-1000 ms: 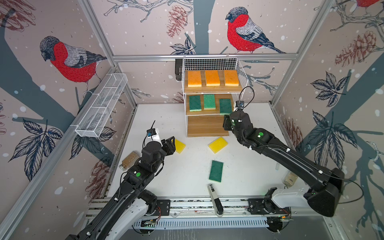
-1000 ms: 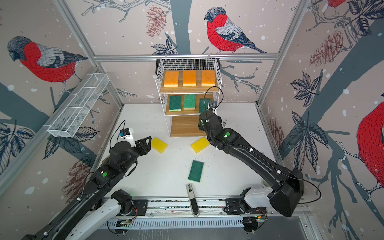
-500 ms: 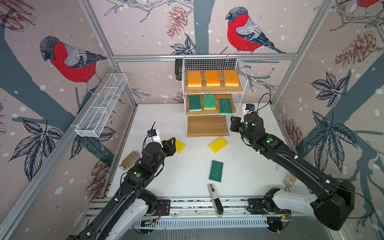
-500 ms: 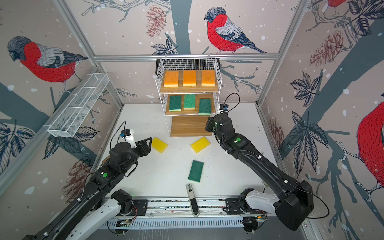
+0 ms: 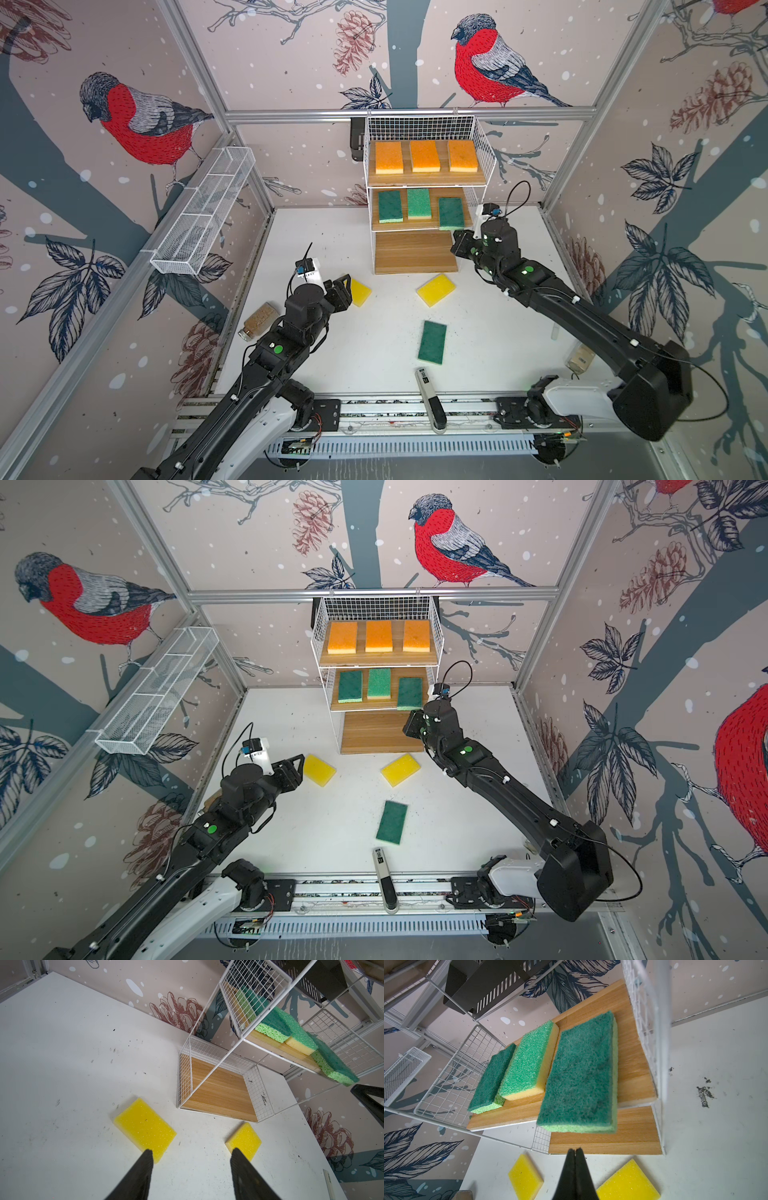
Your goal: Place and organize the cleaning sponges onto the shelf
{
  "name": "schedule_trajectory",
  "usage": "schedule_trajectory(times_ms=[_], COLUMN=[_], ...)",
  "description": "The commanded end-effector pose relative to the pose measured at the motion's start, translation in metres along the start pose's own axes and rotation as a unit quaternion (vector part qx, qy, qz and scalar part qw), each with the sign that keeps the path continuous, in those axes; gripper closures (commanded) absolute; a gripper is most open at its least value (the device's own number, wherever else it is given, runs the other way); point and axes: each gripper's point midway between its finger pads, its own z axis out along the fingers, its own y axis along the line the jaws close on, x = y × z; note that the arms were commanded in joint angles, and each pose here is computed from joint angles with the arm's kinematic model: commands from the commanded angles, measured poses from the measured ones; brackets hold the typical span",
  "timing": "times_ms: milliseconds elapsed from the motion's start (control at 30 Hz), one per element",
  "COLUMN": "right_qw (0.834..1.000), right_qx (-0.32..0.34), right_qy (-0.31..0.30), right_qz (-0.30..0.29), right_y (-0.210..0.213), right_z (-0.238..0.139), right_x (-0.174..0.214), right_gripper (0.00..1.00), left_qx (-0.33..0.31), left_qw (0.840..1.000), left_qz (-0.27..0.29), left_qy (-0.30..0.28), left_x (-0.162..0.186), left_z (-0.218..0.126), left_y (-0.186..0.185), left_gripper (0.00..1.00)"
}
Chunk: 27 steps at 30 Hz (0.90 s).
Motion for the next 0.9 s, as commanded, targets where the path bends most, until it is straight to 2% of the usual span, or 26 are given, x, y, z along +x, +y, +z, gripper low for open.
schedule_trajectory(times_ms=[0, 867], right_qw=[1.0, 0.998], right_qx=[-0.008, 0.024], right_qy=[-0.026, -0.061], right_qz=[0.01, 0.011], right_y=[0.005, -0.007], right_z=[0.002, 0.011], right_x=[-0.014, -0.026], right_gripper=[0.97, 0.97], left_qx=[0.002, -0.003], left_qw=[1.0, 1.0], left_qz=[0.002, 0.001], left_qy=[-0.02, -0.021], left_x=[-0.009, -0.006], left_z=[0.001, 0.003], left_y=[-0.003, 0.001], left_gripper=[0.4, 0.39])
